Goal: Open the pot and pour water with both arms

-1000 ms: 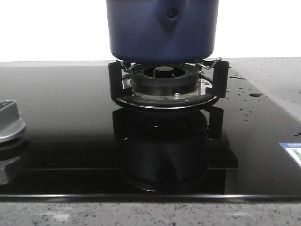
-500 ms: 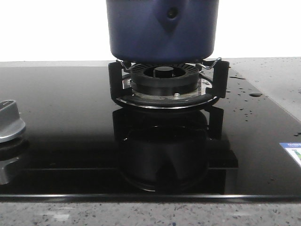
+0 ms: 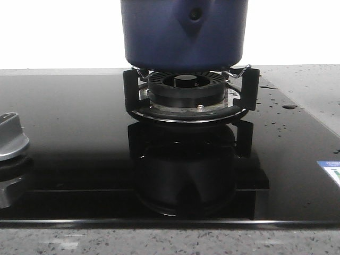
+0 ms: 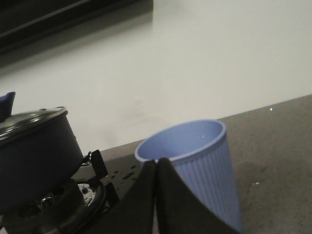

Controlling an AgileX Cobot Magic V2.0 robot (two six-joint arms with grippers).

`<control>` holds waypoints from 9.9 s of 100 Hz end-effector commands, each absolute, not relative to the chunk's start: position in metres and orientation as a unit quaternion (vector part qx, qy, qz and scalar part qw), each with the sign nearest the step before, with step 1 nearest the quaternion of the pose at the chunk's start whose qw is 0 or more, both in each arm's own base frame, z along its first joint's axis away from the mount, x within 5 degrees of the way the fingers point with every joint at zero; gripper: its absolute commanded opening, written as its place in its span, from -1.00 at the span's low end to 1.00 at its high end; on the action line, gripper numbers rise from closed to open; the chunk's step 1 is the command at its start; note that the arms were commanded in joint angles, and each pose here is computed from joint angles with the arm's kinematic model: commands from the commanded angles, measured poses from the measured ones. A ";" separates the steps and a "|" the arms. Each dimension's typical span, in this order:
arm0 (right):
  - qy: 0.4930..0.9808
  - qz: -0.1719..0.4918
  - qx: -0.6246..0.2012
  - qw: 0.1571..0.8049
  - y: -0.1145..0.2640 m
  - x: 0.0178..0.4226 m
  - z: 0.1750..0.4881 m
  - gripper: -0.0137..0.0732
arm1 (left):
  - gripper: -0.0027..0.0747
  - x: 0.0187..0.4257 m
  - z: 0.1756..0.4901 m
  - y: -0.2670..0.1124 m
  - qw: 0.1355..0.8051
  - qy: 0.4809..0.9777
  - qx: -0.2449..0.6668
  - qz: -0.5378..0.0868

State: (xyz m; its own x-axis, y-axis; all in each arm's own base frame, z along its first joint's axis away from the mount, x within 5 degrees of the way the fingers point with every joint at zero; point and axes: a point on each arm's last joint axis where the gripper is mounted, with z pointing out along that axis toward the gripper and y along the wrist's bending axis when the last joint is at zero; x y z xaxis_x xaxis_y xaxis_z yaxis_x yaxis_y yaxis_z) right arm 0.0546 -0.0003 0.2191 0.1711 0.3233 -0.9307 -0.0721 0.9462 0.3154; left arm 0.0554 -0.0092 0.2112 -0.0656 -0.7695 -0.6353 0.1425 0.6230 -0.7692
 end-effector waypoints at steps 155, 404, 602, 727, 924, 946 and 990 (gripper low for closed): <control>0.746 0.308 -0.176 0.564 0.060 0.056 0.349 0.65 | 0.41 0.235 0.399 -0.123 0.553 0.585 0.414 -0.426; 0.748 -0.025 -0.112 0.654 0.010 0.080 0.351 0.69 | -0.39 0.259 0.479 -0.154 0.626 0.513 0.407 -0.424; 0.716 -0.031 0.039 0.697 -0.006 0.174 0.245 -0.06 | -0.39 0.256 0.472 -0.128 0.629 0.540 0.376 -0.413; 0.533 -0.192 -0.442 0.696 0.097 0.288 0.405 -0.06 | -0.39 0.170 0.446 -0.089 0.665 0.555 0.319 -0.384; 0.256 -0.536 -0.666 0.452 0.117 0.307 0.420 -0.06 | -0.39 0.171 0.445 -0.089 0.664 0.562 0.324 -0.373; 0.253 -0.545 -0.655 0.458 0.118 0.307 0.430 -0.06 | -0.39 0.171 0.445 -0.089 0.664 0.562 0.324 -0.372; 0.644 -0.286 -0.305 0.641 0.082 0.283 0.449 -0.31 | -0.39 0.173 0.444 -0.089 0.663 0.564 0.323 -0.371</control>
